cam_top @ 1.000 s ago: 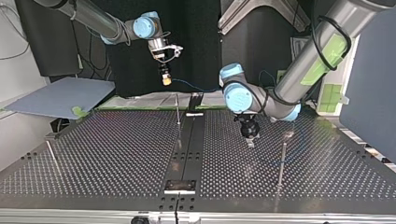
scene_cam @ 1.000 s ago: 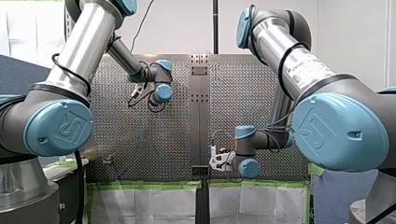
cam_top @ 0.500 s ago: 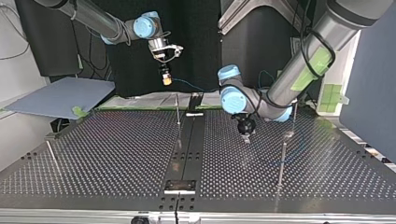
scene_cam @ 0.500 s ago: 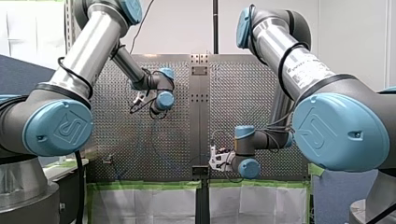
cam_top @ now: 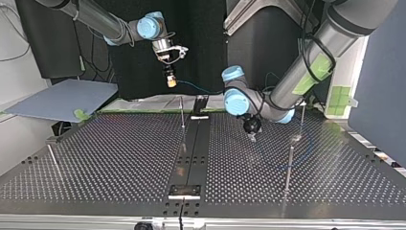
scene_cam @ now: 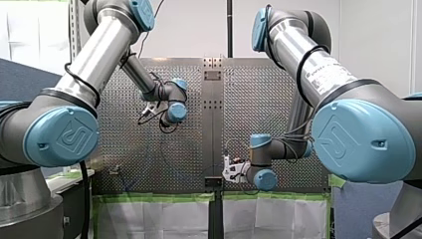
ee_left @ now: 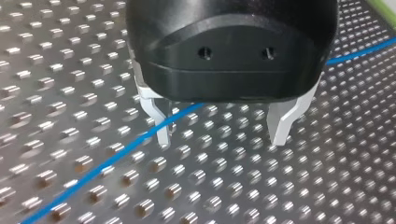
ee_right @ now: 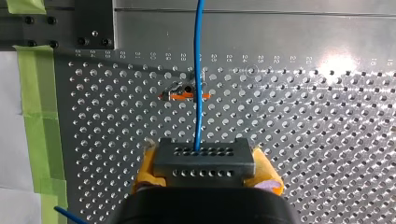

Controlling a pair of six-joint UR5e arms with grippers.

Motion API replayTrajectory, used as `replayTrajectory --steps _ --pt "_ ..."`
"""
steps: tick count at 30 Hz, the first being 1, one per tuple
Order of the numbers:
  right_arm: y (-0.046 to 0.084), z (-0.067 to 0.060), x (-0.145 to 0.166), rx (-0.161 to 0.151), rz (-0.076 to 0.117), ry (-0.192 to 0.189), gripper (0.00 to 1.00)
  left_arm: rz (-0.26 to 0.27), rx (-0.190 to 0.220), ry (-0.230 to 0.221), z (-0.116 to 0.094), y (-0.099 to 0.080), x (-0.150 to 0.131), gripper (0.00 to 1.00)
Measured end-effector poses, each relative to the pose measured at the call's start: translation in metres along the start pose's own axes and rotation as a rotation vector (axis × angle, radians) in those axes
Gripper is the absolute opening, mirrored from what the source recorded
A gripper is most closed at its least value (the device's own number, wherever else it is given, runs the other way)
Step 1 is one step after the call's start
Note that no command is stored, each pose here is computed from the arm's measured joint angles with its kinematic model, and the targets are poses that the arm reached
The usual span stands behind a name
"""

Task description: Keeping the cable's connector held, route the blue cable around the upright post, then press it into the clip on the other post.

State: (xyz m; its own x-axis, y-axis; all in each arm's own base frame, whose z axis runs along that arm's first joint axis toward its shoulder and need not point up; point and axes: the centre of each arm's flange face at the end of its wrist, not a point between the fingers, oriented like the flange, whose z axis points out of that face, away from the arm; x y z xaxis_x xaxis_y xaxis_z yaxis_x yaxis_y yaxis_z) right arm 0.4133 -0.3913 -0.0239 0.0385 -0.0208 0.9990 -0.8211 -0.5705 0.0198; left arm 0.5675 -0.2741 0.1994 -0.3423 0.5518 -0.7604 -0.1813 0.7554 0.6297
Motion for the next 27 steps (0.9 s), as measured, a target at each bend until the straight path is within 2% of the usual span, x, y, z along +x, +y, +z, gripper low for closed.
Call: replayTrajectory --steps 9,16,24,27 --pt "0.000 0.000 0.000 0.001 0.000 0.001 0.00 0.031 0.004 0.034 0.003 -0.011 0.016 1.00" --pt "-0.001 0.000 0.000 0.002 0.000 0.000 0.00 0.085 0.034 0.076 -0.003 -0.036 0.037 1.00" --pt "-0.002 0.000 0.000 0.003 0.000 0.000 0.00 0.101 0.022 0.101 -0.003 -0.039 0.045 1.00" --pt "-0.002 0.000 0.000 0.003 0.000 0.001 0.00 0.122 0.027 0.124 -0.004 -0.044 0.055 1.00"
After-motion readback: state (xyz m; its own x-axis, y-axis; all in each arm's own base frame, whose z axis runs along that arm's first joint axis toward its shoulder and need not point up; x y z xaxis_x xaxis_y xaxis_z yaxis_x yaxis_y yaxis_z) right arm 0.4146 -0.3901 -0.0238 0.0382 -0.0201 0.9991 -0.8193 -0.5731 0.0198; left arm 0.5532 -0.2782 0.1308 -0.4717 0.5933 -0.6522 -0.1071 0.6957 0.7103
